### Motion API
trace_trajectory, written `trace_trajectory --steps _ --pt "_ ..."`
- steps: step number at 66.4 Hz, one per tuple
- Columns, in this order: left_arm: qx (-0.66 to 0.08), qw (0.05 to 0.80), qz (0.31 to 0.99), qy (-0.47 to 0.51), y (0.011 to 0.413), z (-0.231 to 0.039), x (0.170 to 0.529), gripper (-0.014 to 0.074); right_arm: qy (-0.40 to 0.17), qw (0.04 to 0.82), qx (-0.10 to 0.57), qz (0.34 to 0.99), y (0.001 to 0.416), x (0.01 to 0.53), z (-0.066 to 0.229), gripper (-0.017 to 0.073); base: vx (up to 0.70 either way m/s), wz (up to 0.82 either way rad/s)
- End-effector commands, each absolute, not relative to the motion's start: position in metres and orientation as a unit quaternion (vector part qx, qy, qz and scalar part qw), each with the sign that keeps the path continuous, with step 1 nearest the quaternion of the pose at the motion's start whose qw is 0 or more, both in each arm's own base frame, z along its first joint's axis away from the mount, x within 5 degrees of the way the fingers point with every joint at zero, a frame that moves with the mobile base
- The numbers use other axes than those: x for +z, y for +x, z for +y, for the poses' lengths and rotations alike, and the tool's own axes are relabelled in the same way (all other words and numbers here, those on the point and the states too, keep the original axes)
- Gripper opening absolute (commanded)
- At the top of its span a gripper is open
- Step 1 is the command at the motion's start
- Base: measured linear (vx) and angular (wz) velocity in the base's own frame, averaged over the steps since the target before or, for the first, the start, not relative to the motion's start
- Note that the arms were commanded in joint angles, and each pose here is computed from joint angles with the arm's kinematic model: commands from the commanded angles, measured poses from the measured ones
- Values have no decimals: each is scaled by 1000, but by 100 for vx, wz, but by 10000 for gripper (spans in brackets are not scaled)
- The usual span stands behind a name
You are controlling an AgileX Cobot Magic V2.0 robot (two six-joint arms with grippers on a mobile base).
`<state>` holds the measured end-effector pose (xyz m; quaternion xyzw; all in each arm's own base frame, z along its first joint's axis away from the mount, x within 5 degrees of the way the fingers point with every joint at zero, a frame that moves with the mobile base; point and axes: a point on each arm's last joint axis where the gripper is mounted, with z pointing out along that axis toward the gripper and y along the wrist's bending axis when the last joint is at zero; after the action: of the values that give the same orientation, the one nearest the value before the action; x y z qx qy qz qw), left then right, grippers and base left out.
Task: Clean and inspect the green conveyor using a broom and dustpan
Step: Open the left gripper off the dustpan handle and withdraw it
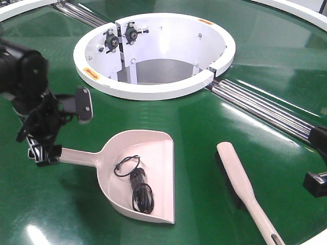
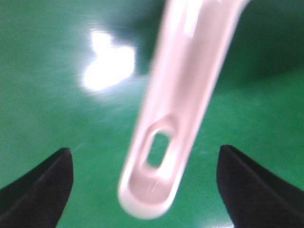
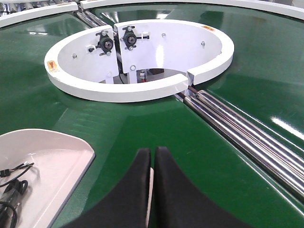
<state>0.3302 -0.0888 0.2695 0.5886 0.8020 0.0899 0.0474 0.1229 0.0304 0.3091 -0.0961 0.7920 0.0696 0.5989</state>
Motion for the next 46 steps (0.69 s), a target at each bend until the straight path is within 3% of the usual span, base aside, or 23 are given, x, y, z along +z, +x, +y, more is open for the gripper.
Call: trace_trajectory --steps 1,13,20,26,35,46 --pt "118 152 822 536 315 -85 322 587 -98 644 73 755 125 326 31 -10 0 0" --pt "138 289 818 478 294 -80 372 545 -96 652 75 749 125 328 31 -9 0 0" --pt "126 373 825 406 287 -78 396 456 -96 652 76 749 125 328 31 -9 0 0" --pt "106 434 830 334 279 -75 414 303 -94 656 77 745 125 329 32 -9 0 0" --pt "91 487 816 297 267 -72 433 -27 -97 669 77 732 125 332 32 -9 0 0" --pt "47 540 805 242 251 -70 448 -24 -96 684 80 719 126 333 32 -8 0 0"
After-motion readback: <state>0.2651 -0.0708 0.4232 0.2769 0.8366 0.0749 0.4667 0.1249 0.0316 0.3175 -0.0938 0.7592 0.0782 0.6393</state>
